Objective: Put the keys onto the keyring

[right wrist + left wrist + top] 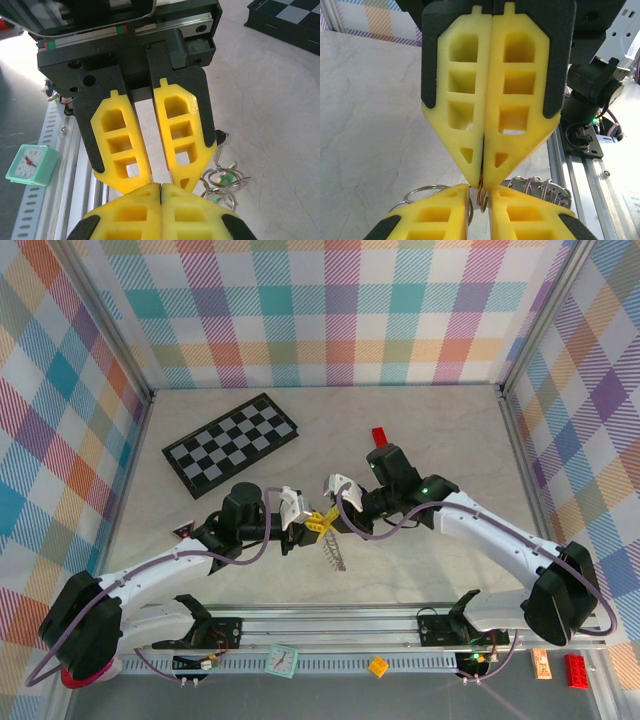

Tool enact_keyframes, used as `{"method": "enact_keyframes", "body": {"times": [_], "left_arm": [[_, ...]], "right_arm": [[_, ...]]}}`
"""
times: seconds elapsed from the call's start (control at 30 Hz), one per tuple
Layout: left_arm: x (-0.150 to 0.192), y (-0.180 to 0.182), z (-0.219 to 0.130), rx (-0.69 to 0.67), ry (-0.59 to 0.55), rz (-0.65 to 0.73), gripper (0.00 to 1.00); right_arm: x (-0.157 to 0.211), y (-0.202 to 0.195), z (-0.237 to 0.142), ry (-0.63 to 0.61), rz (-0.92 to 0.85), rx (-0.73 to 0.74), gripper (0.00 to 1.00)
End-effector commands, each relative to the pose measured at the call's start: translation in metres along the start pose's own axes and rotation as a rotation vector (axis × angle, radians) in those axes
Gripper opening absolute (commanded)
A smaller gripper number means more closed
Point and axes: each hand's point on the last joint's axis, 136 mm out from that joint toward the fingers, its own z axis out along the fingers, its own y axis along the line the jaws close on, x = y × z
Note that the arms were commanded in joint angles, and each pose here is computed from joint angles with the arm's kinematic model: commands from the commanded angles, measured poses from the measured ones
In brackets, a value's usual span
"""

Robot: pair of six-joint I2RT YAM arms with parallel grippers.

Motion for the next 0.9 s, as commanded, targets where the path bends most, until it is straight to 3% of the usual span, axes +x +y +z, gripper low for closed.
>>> {"method": "enact_keyframes", "body": {"times": [0.0, 0.23, 0.3, 0.33, 0.4, 0.47, 0.53, 0.7, 0.87], "left_arm": [[-0.019, -0.004, -0.003, 0.024, -0.074, 0.056, 0.16], [-0.023, -0.008, -0.007, 0.024, -0.096, 0.073, 0.0], [-0.024, -0.008, -0.008, 0.021, -0.101, 0.073, 0.0], [-0.025, -0.007, -0.009, 0.011, -0.102, 0.067, 0.0], [-0.025, -0.002, -0.01, -0.023, -0.099, 0.044, 0.0], [-0.021, 0.005, -0.011, -0.067, -0.087, 0.004, 0.0], [-0.017, 0.013, -0.011, -0.112, -0.065, -0.059, 0.0], [-0.01, 0.031, -0.016, -0.225, -0.025, -0.25, 0.0], [-0.012, 0.041, -0.02, -0.308, -0.006, -0.403, 0.0]], "right_arm": [[-0.021, 0.006, 0.002, -0.081, -0.023, -0.059, 0.0], [-0.012, -0.001, 0.006, -0.042, 0.002, -0.027, 0.0], [-0.009, -0.008, 0.005, -0.026, 0.011, 0.012, 0.0], [-0.008, -0.01, 0.005, -0.021, 0.013, 0.028, 0.06], [-0.012, -0.017, -0.002, -0.028, 0.017, 0.087, 0.29], [-0.017, -0.023, -0.01, -0.051, 0.005, 0.147, 0.43], [-0.02, -0.03, -0.02, -0.071, -0.014, 0.227, 0.51], [-0.015, -0.043, -0.042, -0.071, -0.059, 0.4, 0.52], [-0.007, -0.001, -0.027, -0.065, -0.051, 0.173, 0.43]]}}
